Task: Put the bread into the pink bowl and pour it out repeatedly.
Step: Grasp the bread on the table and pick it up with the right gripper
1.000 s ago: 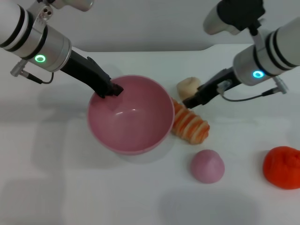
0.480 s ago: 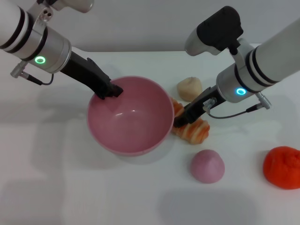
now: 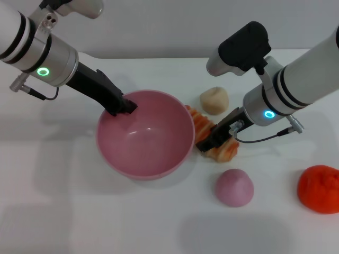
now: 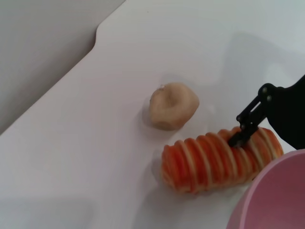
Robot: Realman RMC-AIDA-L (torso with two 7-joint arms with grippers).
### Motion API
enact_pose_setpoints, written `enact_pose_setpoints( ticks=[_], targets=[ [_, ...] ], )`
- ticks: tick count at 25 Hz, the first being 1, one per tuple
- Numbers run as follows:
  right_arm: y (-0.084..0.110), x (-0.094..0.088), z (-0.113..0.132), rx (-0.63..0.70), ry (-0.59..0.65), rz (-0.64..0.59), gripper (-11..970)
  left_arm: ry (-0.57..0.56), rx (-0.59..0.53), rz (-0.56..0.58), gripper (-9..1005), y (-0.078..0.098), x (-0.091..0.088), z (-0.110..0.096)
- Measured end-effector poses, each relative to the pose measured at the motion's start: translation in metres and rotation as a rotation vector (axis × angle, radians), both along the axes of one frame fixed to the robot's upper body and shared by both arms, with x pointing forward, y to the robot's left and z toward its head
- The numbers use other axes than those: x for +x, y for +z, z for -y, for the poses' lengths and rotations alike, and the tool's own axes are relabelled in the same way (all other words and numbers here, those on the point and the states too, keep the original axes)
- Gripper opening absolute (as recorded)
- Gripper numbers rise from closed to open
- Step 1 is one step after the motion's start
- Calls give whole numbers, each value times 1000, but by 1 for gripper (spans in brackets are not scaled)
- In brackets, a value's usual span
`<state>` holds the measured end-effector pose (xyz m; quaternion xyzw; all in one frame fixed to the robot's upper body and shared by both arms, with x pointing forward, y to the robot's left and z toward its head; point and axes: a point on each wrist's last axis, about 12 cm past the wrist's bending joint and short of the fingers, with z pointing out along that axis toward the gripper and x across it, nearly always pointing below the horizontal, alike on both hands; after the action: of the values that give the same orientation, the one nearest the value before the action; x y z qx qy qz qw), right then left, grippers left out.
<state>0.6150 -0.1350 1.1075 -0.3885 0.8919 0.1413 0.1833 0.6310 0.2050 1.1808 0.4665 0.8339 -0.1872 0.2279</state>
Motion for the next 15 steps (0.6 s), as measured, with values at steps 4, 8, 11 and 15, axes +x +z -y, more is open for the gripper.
enact_pose_setpoints(
  ticks=[4, 8, 11, 15],
  targets=[
    [-1, 1, 2, -6, -5, 5, 464, 2, 0, -3, 47, -1, -1, -1],
    [-1, 2, 3, -14, -10, 14, 461, -1, 5, -6, 47, -2, -1, -1],
    [-2, 2, 5, -17, -15, 16, 459, -2, 9, -8, 47, -3, -2, -2],
    [-3, 3, 7, -29, -24, 18, 456, -1, 9, -8, 47, -4, -2, -2]
  ],
)
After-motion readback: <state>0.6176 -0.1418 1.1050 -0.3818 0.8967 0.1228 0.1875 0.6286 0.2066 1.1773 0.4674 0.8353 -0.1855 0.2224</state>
